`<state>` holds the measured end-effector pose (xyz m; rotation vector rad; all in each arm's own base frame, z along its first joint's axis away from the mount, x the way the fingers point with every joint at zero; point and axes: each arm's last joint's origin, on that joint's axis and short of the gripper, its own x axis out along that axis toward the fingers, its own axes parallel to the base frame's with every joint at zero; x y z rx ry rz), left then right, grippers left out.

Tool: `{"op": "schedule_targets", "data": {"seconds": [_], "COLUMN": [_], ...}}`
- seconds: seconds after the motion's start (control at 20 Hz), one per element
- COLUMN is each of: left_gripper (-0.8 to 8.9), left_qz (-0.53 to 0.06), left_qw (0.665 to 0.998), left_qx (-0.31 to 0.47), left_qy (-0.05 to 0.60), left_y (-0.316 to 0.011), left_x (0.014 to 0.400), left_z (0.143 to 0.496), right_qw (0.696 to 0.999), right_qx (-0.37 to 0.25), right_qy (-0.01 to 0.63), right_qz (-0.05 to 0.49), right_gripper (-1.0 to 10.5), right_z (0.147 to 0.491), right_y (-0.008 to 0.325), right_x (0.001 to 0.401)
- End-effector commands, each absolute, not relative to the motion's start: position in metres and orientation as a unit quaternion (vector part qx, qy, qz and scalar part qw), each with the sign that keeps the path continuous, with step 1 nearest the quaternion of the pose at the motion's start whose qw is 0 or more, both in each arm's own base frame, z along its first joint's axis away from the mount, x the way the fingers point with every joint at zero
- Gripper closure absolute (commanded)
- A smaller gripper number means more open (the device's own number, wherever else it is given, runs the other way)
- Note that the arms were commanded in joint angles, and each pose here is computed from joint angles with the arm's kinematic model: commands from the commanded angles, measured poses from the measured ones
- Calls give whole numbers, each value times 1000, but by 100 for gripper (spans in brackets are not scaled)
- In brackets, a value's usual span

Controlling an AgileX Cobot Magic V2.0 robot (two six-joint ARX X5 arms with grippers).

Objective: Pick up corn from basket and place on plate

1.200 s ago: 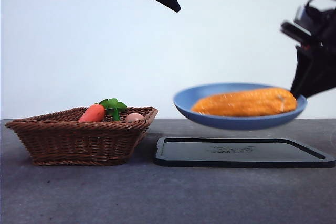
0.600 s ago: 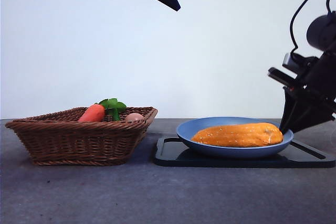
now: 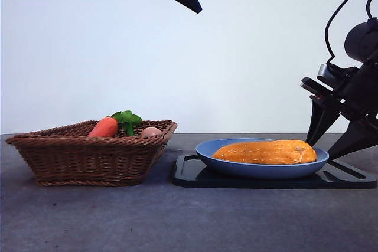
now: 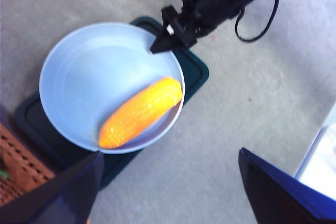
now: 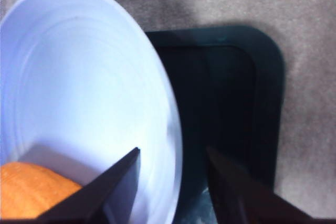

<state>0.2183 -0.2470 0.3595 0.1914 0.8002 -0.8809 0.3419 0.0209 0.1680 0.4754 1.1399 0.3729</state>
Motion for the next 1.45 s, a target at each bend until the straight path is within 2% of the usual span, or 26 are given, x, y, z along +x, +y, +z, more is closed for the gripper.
{"op": "schedule_targets", "data": {"seconds": [0.05,0.2,0.35,0.55,0.65,0.75,0.95,1.1,1.45], "left_gripper": [396,397,398,403,457,557,811,809,809], "left_qz": [-421,-420,-420,-421,-421,-421,-420,-421,-423], "left_qw": [825,824,824,824,824,824,823,823,827], "left_qx": [88,89,91,91,91,91,92,92,88], "left_qy": [367,369,369,369,369,369,371,371,360], "left_y": [-249,-248,-248,-248,-248,-248,-248,-248,-249], "left_x": [216,216,216,216,216,216,216,216,217], "left_z": [368,368,367,367,367,367,367,367,369], "right_qw": [812,835,845,838,831,823,810,804,811], "right_qx": [222,195,161,120,109,92,50,36,36], "right_qy": [510,480,467,475,480,485,486,486,472], "right_qz": [175,186,205,242,259,281,324,341,343], "right_gripper": [733,733,733,734,755,784,948,945,944], "right_z": [186,219,256,296,309,317,325,325,327], "right_y": [16,13,13,25,33,40,49,54,55], "right_x": [342,327,296,241,216,196,172,167,170]}}
